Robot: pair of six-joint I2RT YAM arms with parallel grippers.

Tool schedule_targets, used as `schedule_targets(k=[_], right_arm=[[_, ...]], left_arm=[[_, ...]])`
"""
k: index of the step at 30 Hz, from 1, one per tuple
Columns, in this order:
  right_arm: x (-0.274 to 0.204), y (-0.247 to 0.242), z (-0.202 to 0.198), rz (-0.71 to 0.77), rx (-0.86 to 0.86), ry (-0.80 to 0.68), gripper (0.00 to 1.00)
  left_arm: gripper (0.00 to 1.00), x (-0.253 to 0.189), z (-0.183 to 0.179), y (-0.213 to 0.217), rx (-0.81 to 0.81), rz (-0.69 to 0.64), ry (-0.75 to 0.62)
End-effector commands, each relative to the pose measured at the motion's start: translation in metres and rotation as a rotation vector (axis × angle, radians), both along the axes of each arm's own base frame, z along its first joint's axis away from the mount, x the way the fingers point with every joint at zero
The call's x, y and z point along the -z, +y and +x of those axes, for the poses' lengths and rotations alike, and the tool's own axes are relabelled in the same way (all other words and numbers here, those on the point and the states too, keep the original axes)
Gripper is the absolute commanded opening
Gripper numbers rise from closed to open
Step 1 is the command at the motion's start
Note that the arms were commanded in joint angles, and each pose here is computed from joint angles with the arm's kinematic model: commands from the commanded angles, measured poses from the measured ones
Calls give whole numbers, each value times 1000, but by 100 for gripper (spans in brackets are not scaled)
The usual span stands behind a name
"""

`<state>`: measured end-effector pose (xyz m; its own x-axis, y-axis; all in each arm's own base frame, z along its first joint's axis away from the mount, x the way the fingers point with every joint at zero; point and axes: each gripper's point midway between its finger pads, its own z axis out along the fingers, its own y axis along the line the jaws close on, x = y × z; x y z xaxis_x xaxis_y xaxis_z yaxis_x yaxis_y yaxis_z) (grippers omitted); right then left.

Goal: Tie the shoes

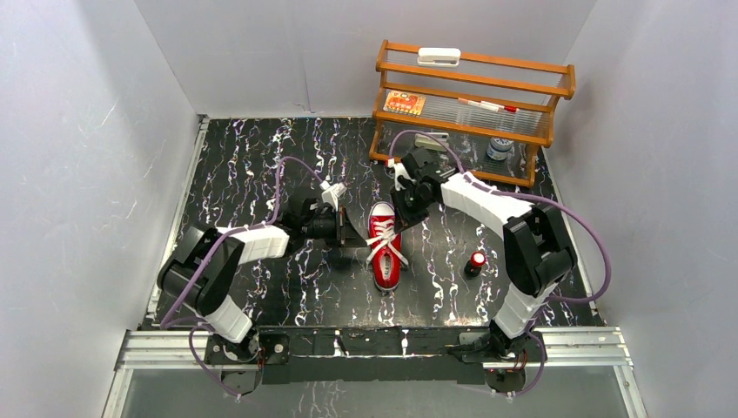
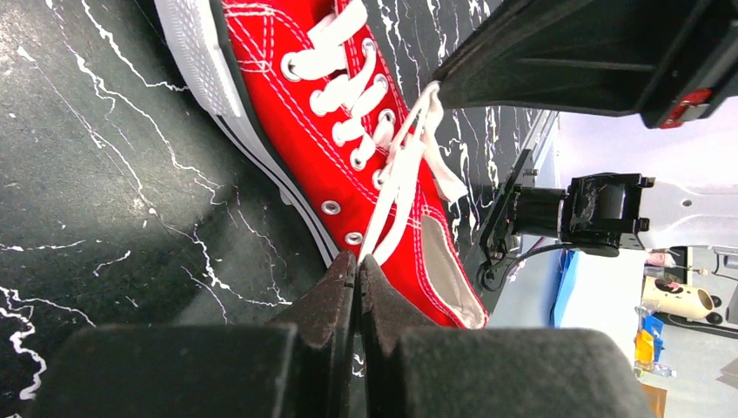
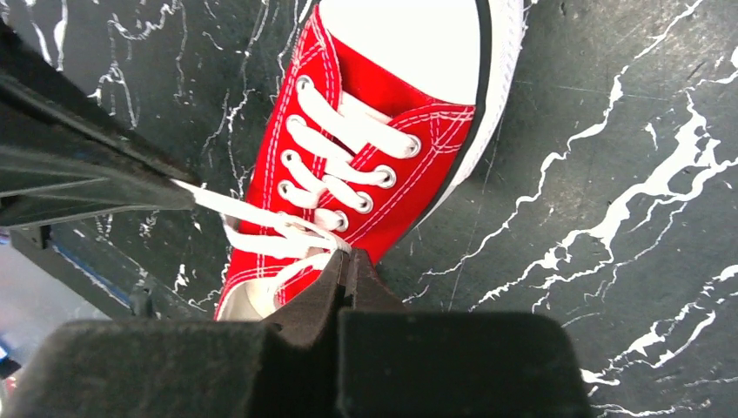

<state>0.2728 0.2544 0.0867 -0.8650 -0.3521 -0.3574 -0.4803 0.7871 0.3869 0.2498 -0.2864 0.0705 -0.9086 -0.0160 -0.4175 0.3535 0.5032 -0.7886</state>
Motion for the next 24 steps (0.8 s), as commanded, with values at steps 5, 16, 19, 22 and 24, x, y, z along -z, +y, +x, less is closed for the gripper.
schedule_targets(k=[5,16,19,22,24], right_arm=[[6,-12,9,-274,-84,-120,0],[4,-24,15,-396,-64,-194,0],[-5,-5,13,-212,-58,-166,0],[-23,34,1,119,-148,-123,3],[-7,22,0,46,-131,-85,14]], left_arm=[[0,-18,-13,3,-8,-34,8],[0,-11,-19,13,-47,24,59],[0,-7,-28,18,-61,36,97],[0,-9,-35,17,-45,5,114],[0,-11,-34,17,-41,10,104]])
